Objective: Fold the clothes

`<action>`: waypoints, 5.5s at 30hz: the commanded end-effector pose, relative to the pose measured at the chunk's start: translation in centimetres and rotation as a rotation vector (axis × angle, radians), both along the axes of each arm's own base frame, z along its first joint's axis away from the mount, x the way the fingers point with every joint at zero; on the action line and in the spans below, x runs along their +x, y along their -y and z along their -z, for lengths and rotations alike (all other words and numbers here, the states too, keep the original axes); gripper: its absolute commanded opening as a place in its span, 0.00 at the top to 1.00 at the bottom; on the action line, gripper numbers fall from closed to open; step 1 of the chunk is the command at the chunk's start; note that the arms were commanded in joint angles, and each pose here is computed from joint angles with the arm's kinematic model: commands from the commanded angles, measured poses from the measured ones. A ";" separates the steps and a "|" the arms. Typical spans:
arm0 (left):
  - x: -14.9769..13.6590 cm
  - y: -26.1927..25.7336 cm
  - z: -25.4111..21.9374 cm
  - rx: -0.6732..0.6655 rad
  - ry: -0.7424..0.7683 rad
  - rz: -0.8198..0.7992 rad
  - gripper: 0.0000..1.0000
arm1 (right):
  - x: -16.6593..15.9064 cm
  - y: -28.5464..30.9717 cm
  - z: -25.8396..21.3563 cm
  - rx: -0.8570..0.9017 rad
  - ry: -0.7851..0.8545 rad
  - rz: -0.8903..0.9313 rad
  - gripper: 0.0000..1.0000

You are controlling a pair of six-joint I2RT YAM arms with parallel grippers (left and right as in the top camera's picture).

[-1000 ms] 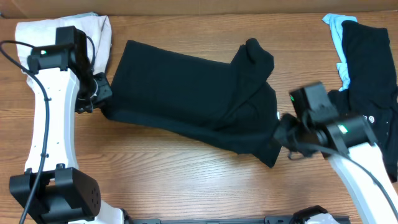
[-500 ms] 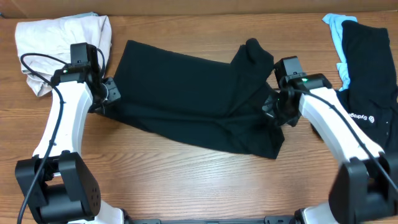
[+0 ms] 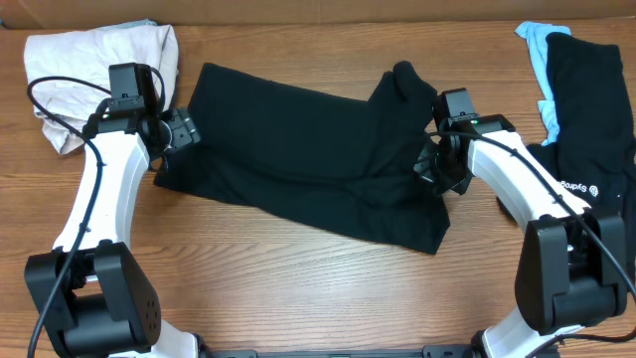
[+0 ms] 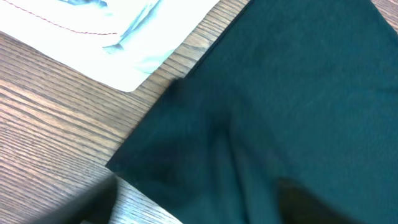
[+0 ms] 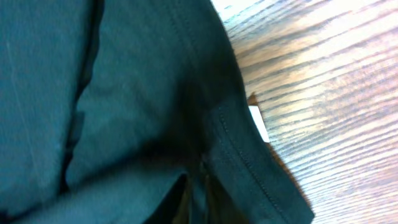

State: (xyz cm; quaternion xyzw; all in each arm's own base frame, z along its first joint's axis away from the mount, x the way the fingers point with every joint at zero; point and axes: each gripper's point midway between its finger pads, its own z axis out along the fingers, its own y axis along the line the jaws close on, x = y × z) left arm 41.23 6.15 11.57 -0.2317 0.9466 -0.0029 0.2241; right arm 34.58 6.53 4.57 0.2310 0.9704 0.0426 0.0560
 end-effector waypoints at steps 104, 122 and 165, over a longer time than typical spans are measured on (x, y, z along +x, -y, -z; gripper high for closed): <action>15.0 9.5 5.9 0.101 0.006 0.695 0.00 | 5.9 6.9 -21.8 0.007 0.452 -0.180 0.31; 12.8 9.3 12.5 0.045 -0.157 0.689 0.67 | 7.7 6.5 -21.9 -0.034 0.500 -0.195 0.37; 12.7 5.0 5.8 0.203 -0.240 0.381 0.96 | 21.6 1.5 -3.0 0.160 0.461 -0.338 0.96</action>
